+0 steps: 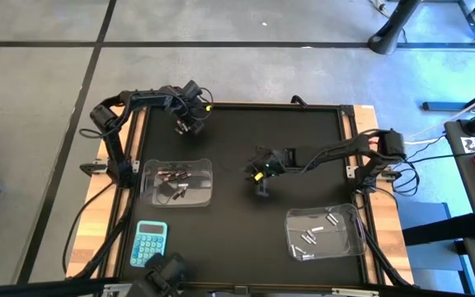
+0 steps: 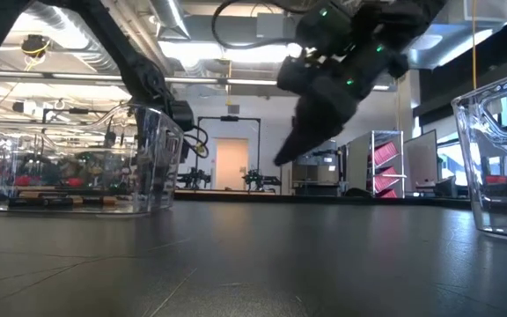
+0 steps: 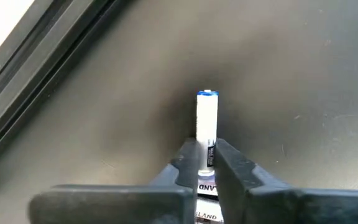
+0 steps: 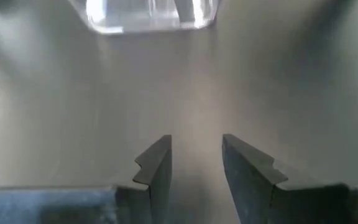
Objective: Sort batteries
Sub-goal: Put the white battery into the right transparent bin
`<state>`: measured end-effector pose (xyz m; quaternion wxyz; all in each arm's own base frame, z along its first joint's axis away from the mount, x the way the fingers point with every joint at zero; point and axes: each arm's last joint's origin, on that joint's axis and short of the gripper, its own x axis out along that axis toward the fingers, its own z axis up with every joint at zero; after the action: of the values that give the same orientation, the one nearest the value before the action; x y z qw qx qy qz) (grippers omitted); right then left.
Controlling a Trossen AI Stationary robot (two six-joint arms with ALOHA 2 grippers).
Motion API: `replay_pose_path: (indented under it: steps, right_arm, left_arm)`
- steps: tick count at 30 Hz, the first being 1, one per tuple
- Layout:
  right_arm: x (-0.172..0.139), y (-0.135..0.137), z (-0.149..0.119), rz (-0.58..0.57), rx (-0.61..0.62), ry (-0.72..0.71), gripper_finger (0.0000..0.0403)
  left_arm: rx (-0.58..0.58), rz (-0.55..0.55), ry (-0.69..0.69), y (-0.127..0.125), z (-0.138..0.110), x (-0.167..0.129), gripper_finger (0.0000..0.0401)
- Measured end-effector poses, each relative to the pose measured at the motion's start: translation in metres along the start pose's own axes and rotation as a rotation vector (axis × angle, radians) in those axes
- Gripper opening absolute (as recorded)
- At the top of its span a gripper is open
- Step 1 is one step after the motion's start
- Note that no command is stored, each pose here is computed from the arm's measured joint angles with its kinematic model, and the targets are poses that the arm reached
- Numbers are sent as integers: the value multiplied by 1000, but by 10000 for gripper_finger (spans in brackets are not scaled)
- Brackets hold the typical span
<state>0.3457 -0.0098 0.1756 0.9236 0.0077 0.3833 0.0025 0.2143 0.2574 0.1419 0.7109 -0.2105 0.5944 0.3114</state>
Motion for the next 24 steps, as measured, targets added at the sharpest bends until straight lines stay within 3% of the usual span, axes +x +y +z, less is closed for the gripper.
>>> replay_pose_path:
  steps: [5,10,16,20,24]
  right_arm:
    - [-28,19,-6,-60,-40,124,143]
    - [-60,28,-13,-232,-62,195,143]
    - [-76,17,-54,-400,-51,142,143]
    - [-82,3,-74,-389,55,24,143]
    - [-90,-6,-81,-392,134,-46,143]
  left_arm:
    - [62,-3,-17,-12,1,-4,15]
    - [107,-52,-131,-42,7,-31,11]
    - [281,-117,-269,-119,19,-67,11]
    - [404,-211,-419,-176,28,-87,10]
    - [480,-286,-476,-219,37,-97,10]
